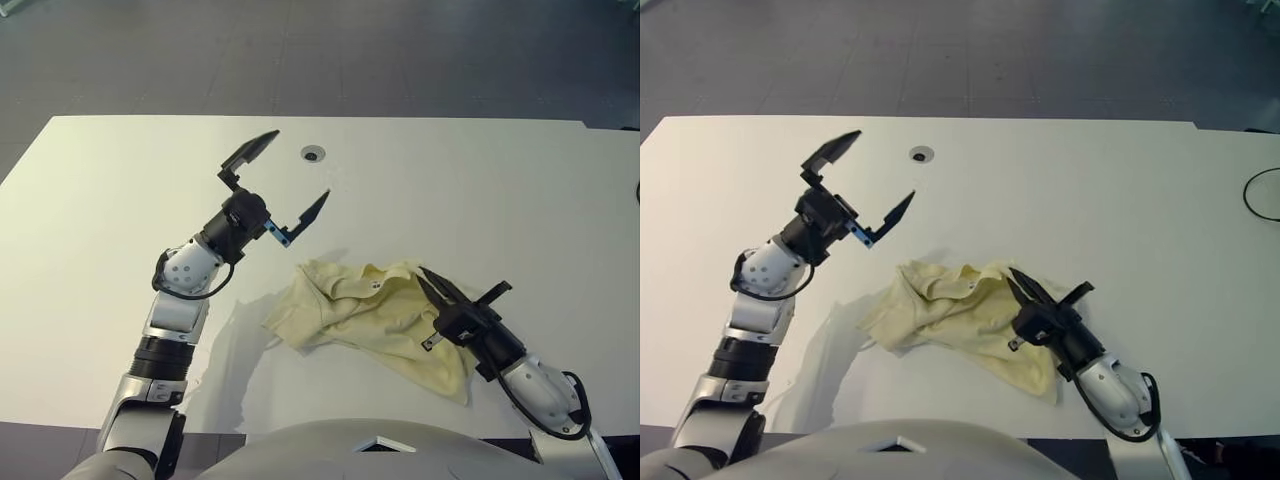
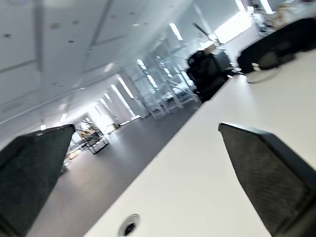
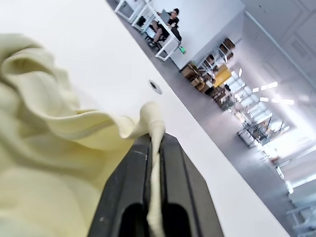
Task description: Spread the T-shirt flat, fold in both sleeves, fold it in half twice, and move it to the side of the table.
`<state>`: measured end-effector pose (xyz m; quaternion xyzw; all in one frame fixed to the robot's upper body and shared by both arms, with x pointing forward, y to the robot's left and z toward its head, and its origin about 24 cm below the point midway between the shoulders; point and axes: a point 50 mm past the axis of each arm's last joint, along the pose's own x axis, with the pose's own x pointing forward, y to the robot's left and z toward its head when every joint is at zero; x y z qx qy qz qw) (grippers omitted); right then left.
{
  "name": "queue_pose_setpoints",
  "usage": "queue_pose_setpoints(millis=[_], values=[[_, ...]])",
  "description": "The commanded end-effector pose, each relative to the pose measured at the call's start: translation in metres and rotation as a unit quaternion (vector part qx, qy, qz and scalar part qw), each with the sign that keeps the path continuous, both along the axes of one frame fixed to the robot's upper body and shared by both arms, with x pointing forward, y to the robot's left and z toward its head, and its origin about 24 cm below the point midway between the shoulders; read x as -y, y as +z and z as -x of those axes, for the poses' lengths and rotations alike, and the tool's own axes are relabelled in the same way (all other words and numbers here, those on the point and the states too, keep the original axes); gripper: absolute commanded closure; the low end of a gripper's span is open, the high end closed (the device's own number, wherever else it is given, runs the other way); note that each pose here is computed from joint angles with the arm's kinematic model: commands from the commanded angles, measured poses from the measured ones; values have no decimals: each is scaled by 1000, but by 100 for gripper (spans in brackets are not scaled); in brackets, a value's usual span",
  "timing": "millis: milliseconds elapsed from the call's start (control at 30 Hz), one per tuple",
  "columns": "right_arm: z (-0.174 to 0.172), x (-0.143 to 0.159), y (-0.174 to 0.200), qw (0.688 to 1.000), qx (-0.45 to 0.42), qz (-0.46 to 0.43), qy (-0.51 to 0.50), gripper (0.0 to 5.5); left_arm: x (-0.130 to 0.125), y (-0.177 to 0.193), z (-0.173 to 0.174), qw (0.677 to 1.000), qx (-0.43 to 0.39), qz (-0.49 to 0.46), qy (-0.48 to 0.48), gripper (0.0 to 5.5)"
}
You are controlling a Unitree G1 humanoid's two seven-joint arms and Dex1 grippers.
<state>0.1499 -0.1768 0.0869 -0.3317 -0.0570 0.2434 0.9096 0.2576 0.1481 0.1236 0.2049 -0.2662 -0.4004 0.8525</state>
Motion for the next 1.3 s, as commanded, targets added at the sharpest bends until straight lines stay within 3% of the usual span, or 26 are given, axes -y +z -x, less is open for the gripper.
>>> queue_pose_setpoints(millis=[33,300,1300], values=[[-7,4,9,1000,6,-22,-11,549,2,-15,9,996,-51,-40,-58,10],[-14,8,19,998,15,-52,-24,549,18,-45,22,980,-116,-104,-125,10],[-8,10,9,1000,-3,-22,-14,550,22,-75,5,958,-163,-196,-132,481]])
